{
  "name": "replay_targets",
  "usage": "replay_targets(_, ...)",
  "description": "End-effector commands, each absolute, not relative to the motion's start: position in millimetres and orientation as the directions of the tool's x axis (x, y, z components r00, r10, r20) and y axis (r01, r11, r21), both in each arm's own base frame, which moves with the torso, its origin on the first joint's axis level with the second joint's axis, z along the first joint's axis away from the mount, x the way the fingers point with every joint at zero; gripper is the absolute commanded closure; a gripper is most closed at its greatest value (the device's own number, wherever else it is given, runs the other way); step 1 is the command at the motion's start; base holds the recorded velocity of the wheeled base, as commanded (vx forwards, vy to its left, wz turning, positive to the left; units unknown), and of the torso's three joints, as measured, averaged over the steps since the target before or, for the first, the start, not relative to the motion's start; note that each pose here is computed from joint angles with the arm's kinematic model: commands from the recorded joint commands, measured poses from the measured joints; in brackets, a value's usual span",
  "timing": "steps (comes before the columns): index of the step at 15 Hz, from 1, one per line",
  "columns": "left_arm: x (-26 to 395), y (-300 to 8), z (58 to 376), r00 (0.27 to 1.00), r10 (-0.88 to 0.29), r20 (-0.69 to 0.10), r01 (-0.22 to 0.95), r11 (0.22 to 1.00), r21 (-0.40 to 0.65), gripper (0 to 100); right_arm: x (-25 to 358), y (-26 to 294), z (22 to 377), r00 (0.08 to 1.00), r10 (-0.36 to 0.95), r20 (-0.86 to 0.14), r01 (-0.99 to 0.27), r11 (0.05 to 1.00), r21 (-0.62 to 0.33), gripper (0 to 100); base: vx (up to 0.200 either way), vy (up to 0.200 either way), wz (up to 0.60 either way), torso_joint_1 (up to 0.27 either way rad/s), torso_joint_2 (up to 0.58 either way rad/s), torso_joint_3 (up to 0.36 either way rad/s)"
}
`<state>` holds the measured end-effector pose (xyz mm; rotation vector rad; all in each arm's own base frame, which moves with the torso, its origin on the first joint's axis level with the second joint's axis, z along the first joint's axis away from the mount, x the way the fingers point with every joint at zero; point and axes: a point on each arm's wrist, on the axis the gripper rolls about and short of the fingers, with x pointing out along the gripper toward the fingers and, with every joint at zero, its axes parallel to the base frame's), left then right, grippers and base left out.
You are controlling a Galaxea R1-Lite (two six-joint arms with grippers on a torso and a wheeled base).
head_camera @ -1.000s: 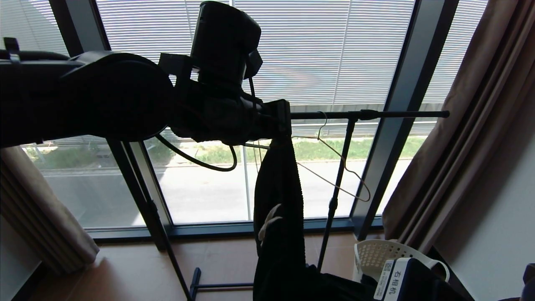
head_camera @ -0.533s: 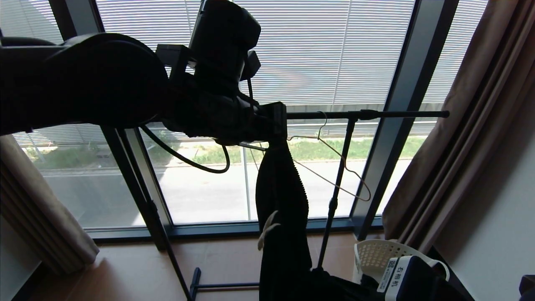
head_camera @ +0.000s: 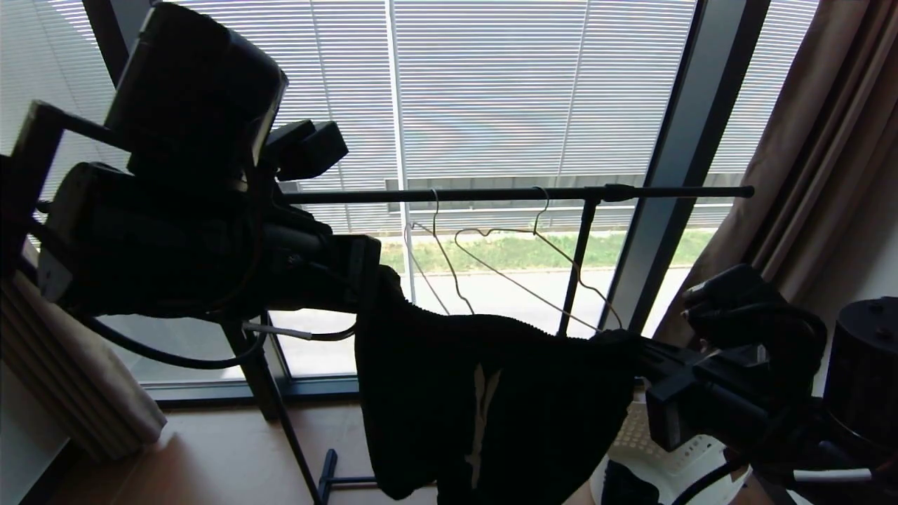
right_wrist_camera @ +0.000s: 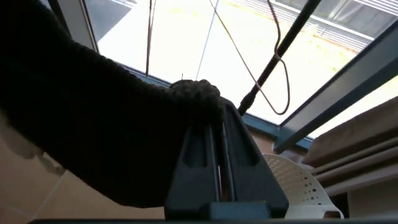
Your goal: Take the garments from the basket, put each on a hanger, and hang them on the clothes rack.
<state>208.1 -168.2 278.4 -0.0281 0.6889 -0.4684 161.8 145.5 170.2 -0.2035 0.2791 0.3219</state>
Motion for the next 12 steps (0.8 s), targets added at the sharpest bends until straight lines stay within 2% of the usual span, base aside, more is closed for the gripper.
replay_targets(1,159.2,-141.6,270.9,0.649,-0.452,-0.612,0.45,0.877,-0.17,100,201.5,164.4,185.1,0.936,0.236,-0.262,-0.278,0.951,-0.135,100,0.0,0.0,0.0,0.0,0.0,0.0)
replay_targets(3,136.7,-136.0,254.7,0.601,-0.47,-0.646,0.492,0.855,-0.165,100,221.1,182.6,191.6,0.942,0.238,-0.239,-0.273,0.954,-0.125,100,0.0,0.0,0.0,0.0,0.0,0.0)
replay_targets(5,118.2,-138.0,226.8,0.517,-0.471,-0.715,0.533,0.831,-0.161,100,236.5,213.3,199.9,0.938,0.281,-0.203,-0.307,0.945,-0.109,100,0.0,0.0,0.0,0.0,0.0,0.0)
replay_targets(7,112.4,-147.8,218.1,0.431,-0.51,-0.745,0.574,0.792,-0.211,100,247.1,241.1,205.5,0.932,0.321,-0.17,-0.339,0.936,-0.094,100,0.0,0.0,0.0,0.0,0.0,0.0)
replay_targets(10,114.4,-174.5,217.3,0.381,-0.552,-0.742,0.615,0.75,-0.243,100,249.0,263.1,202.8,0.919,0.357,-0.165,-0.375,0.923,-0.092,100,0.0,0.0,0.0,0.0,0.0,0.0)
replay_targets(12,121.4,-211.0,217.4,0.36,-0.589,-0.723,0.599,0.741,-0.305,100,245.0,279.0,199.5,0.906,0.389,-0.166,-0.407,0.909,-0.088,100,0.0,0.0,0.0,0.0,0.0,0.0)
